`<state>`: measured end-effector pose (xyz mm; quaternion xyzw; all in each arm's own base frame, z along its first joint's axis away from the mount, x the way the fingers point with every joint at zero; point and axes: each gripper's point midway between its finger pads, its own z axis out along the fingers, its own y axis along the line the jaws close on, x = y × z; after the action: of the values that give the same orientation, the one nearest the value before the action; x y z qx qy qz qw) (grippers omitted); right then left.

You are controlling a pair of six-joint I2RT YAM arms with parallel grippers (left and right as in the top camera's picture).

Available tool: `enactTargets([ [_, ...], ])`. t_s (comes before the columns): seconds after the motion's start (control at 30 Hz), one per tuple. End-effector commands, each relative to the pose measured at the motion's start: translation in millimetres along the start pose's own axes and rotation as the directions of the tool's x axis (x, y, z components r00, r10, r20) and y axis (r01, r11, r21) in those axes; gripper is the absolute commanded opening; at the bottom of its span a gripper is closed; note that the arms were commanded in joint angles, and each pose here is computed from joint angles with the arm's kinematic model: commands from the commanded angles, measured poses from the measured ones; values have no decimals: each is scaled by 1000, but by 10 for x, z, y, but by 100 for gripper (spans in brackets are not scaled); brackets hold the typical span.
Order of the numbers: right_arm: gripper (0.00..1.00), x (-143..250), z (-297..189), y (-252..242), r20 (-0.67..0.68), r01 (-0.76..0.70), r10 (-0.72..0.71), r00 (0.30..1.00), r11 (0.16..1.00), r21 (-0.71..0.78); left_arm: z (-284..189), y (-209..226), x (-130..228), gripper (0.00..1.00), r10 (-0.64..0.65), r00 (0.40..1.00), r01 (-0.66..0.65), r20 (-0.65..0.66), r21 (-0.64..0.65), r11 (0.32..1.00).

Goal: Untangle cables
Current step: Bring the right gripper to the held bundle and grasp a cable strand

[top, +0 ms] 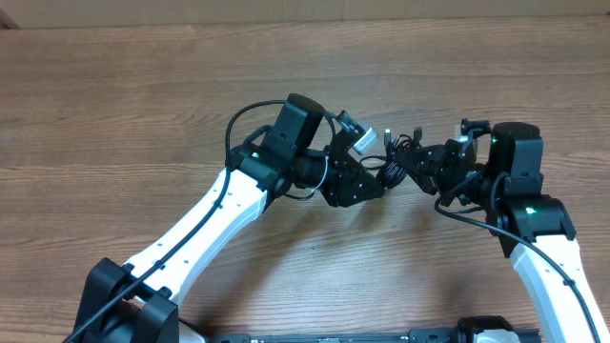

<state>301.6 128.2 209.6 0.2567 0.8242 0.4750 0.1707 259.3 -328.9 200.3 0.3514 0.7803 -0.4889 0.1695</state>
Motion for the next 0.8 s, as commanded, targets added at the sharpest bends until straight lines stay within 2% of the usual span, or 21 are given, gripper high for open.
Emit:
enactTargets([
  [0.0,4,-49,-39,112,28,30,-30,999,999,-14,-56,-155,-99,39,62,998,-63,25,45,997],
  [0.37,4,-34,-39,133,18,7,-7,1000,1000,-25,-49,-89,-112,34,58,998,-58,29,4,998],
  [0.47,4,-26,-40,137,13,8,-7,1000,1000,-28,-22,3,-115,37,38,999,-36,29,-63,997],
  [0.63,4,-26,-40,137,13,8,-7,1000,1000,-28,73,3,-131,46,75,997,-72,28,-115,991],
  [0.77,4,-14,-40,144,7,8,-7,1000,999,-32,142,-26,-158,46,101,994,-96,34,-140,986],
])
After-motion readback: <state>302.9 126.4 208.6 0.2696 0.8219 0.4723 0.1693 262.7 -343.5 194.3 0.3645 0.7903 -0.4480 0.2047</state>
